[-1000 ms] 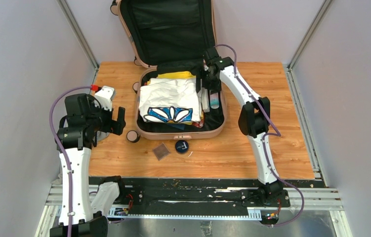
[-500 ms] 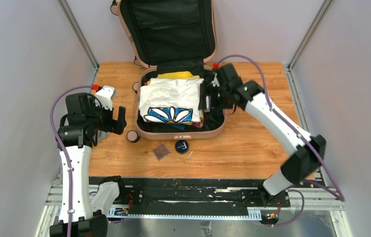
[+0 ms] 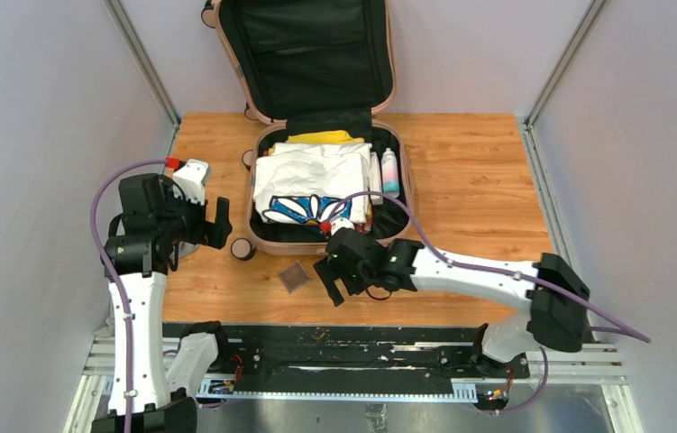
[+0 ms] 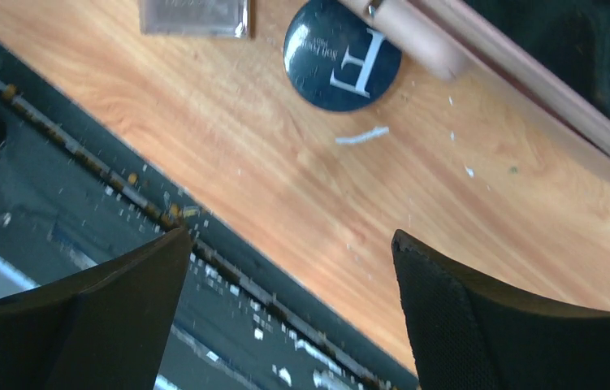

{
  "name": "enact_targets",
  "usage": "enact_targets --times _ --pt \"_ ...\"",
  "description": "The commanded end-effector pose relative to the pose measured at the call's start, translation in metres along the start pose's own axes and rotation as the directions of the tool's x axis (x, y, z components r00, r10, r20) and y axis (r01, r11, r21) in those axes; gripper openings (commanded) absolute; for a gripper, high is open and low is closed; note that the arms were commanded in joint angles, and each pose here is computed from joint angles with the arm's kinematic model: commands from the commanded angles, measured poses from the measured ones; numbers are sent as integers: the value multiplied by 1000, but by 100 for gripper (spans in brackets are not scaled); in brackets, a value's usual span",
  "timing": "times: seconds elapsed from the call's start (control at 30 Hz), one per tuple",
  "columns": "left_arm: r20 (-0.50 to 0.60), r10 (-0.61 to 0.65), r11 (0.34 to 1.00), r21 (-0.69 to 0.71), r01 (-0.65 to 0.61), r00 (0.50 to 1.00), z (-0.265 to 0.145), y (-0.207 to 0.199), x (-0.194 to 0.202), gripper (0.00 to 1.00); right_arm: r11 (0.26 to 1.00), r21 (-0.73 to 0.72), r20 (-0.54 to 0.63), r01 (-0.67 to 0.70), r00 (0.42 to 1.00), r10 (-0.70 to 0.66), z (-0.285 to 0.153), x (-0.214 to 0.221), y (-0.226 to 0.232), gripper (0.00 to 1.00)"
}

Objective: Pack the luggage
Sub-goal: Move the luggage to the corner of the board.

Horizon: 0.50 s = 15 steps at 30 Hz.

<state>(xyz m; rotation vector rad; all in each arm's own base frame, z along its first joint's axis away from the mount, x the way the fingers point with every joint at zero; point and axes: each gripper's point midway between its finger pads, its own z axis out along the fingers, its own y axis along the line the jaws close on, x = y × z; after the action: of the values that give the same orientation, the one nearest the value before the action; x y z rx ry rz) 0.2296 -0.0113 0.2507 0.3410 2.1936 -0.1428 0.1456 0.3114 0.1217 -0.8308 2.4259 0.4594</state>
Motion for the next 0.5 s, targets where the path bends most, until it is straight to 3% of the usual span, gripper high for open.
enact_targets --times 0.0,0.23,0.47 --pt "-21 -9 1000 13 9 1000 0 -5 11 100 999 26 39 35 999 -36 42 -11 7 97" --pt "-64 3 1000 -15 -4 998 6 2 21 100 984 139 26 111 993 -116 89 -27 -2 98" --pt "-75 11 1000 -15 -12 997 9 4 22 100 980 190 46 60 996 -70 118 -42 -27 98"
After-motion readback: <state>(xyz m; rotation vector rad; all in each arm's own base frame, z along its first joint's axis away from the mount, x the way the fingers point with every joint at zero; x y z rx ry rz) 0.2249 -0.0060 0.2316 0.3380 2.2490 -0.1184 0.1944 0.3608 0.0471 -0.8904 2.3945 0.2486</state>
